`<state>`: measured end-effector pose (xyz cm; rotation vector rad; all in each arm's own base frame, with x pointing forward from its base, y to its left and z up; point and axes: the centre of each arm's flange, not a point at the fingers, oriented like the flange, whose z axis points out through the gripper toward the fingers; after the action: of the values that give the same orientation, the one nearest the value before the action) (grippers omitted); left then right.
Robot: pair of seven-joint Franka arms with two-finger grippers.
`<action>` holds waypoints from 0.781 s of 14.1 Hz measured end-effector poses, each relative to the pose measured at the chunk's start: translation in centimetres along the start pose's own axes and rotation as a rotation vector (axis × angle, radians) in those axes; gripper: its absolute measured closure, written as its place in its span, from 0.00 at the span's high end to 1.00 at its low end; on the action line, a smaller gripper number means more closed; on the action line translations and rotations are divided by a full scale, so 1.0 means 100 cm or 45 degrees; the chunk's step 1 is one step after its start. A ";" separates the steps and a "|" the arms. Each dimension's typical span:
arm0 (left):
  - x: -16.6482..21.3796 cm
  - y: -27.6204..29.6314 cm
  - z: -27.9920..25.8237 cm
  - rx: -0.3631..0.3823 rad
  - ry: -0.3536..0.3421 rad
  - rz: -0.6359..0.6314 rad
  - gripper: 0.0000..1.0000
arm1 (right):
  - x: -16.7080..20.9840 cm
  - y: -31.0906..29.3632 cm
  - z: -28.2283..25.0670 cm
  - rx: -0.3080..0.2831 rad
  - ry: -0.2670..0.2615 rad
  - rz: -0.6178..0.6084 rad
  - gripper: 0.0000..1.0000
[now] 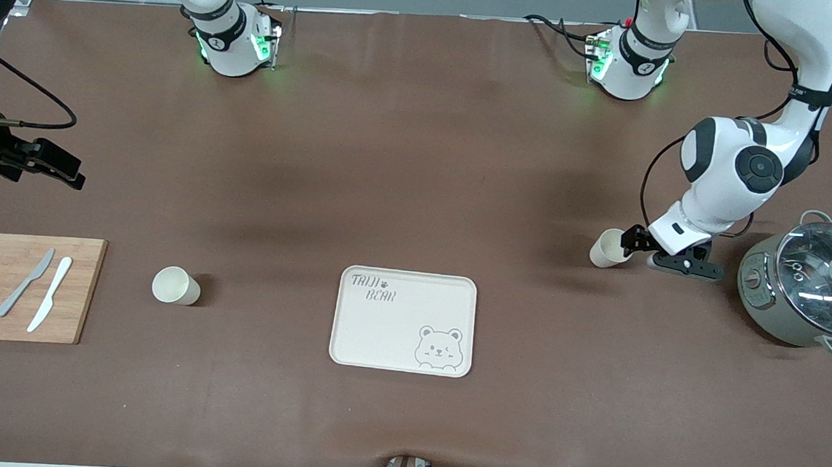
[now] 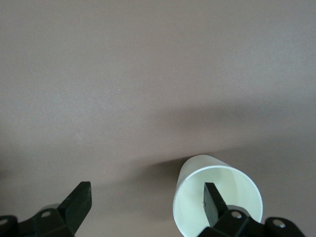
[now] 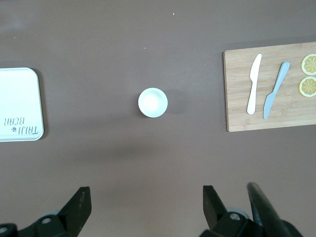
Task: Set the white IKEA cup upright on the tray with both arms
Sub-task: 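Lower the left gripper over the white paper cup beside the pot, then close the left gripper around the cup and lift it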
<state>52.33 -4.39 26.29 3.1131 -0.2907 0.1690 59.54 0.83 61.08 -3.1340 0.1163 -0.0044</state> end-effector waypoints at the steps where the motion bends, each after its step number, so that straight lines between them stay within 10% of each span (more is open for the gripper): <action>1: -0.003 0.001 0.003 0.000 0.004 0.001 1.00 | 0.000 -0.002 0.000 0.000 -0.001 -0.004 1.00; 11: -0.028 0.010 0.023 -0.003 0.030 0.015 1.00 | -0.001 -0.003 0.005 -0.002 -0.020 -0.006 1.00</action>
<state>49.62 -4.85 23.70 3.1049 -0.3091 0.2055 59.43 1.12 60.61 -3.1353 0.1088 0.0202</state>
